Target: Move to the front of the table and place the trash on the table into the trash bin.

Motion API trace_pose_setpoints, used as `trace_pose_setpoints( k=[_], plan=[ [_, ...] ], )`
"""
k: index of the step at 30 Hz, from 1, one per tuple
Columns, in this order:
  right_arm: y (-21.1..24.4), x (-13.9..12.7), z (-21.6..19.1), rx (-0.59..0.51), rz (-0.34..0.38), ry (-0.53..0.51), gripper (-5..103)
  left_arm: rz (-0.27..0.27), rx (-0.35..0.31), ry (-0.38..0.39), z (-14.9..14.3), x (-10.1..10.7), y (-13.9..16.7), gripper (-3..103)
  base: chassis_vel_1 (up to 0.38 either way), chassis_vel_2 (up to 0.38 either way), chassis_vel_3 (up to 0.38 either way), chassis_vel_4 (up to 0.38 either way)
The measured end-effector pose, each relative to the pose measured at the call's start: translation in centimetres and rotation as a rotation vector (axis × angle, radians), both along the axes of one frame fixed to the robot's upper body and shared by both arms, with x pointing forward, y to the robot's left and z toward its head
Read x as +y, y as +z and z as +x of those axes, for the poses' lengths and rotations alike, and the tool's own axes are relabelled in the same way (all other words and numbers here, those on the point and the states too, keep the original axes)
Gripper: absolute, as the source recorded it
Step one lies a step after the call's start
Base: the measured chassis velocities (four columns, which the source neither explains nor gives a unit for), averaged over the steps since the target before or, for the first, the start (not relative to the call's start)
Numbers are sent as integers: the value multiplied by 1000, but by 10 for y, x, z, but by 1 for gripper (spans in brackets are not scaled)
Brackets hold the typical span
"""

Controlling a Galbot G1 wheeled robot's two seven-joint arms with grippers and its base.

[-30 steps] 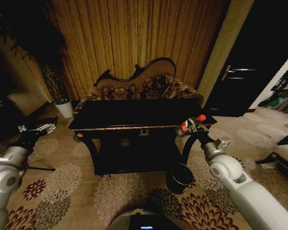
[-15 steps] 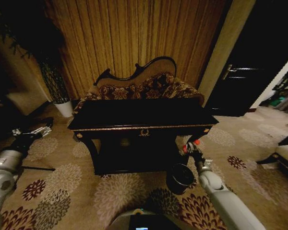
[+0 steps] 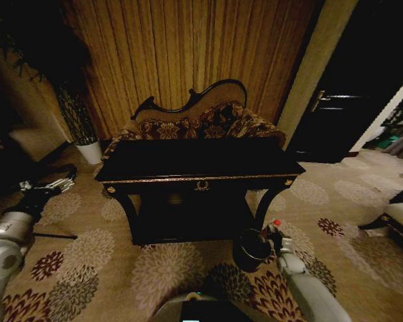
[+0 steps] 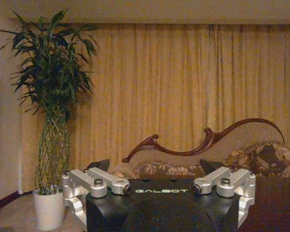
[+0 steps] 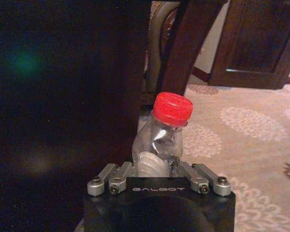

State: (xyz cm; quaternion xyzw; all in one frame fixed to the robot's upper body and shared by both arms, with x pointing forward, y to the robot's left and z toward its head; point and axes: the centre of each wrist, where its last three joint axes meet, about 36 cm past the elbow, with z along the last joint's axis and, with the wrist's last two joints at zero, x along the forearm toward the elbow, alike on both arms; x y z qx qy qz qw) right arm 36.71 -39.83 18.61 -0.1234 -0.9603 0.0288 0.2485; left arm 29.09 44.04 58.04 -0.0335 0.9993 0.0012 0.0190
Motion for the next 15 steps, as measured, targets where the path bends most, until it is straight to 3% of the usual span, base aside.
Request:
trace_pose_setpoints(
  k=[4,9,11,13,15],
  plan=[
    [-4,21,11,-29,42,-9,29,0,-6,-1,-5,-2,-1,100,0,0,0,0],
    [-8,21,13,-28,12,1,26,6,-17,-3,-7,-1,1,100,0,0,0,0],
    [-8,16,12,-27,-4,2,35,9,-20,-5,-7,-1,2,100,0,0,0,0],
    [-9,14,11,-28,-9,1,35,9,-20,-5,-7,-1,2,100,0,0,0,0],
    [-9,9,9,-31,-18,-1,46,8,-22,-7,-7,-1,2,100,0,0,0,0]
  ],
)
